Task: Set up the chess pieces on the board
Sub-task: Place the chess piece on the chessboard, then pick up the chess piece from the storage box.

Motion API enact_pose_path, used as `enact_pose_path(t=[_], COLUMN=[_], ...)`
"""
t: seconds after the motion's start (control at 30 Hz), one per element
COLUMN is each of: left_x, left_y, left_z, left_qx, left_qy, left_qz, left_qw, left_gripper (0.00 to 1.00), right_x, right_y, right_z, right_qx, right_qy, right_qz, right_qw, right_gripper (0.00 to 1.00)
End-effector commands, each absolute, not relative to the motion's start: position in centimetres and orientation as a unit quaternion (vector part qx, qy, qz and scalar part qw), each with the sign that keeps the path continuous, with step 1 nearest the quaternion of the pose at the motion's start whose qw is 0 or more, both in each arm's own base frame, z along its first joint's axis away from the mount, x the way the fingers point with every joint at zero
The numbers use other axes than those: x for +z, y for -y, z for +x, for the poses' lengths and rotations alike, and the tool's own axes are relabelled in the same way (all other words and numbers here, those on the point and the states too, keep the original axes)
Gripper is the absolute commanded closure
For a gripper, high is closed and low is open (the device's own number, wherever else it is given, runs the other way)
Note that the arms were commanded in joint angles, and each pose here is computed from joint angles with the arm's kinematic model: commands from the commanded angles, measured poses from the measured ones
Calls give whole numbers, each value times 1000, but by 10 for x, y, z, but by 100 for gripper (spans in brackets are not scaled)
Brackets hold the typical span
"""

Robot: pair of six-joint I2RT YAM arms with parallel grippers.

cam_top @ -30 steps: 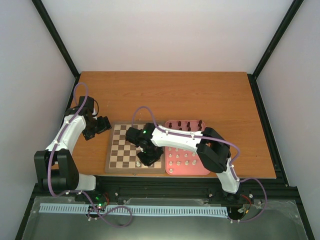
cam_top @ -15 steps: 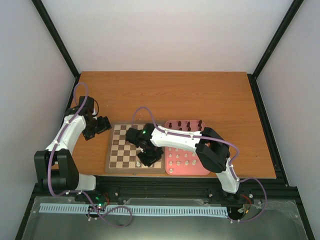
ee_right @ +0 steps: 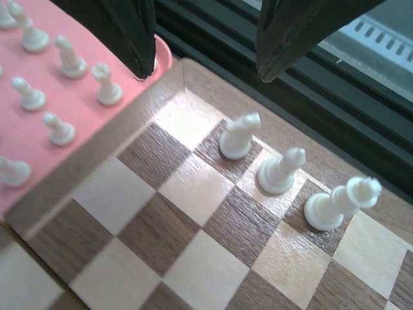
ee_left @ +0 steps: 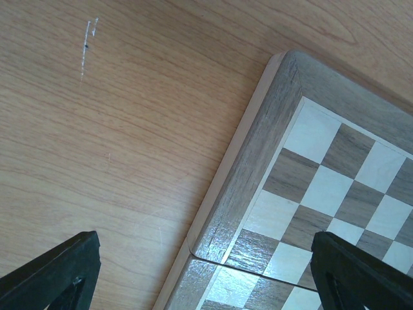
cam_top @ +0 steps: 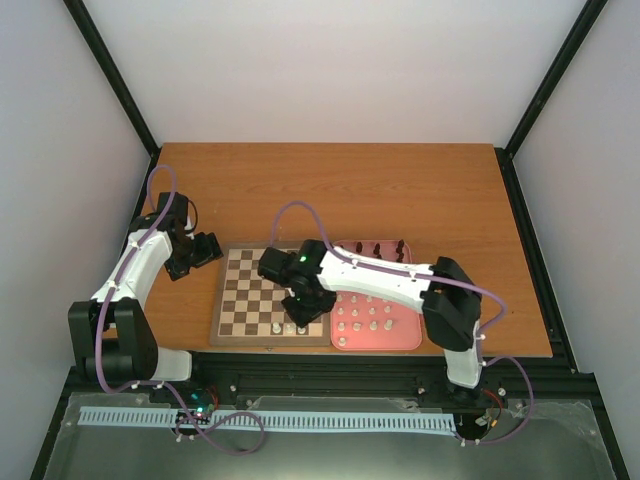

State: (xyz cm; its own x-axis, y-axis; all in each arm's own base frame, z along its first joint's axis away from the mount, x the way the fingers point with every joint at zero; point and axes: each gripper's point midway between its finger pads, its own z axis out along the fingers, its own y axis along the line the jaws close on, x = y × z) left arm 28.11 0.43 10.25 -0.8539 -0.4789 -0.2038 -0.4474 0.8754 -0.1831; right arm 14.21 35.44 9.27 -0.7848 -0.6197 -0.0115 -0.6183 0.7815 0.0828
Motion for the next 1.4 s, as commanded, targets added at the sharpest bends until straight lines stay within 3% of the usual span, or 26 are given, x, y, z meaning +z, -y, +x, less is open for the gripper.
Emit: enact_pose_path(t=[0.0, 0.43, 0.83, 1.37], left_x=[107, 104, 106, 106], left_y=[-5, -5, -6, -6], left_z=[289, 288, 287, 288], left_qx=[-68, -68, -63, -62], left_qy=[-961, -961, -961, -962], left_qz=[-233, -234, -233, -233], left_qw=[133, 130, 132, 130], left_gripper=[0, 0, 0, 0], right_x=[118, 73, 46, 32], right_y=[-326, -278, -274, -273], right_z=[141, 105, 110, 115], right_qx=[-20, -35, -29, -29], right_qy=[952, 968, 968, 968], right_qz=[307, 246, 241, 240], right_qw=[-13, 44, 54, 64], right_gripper=[57, 57, 58, 68])
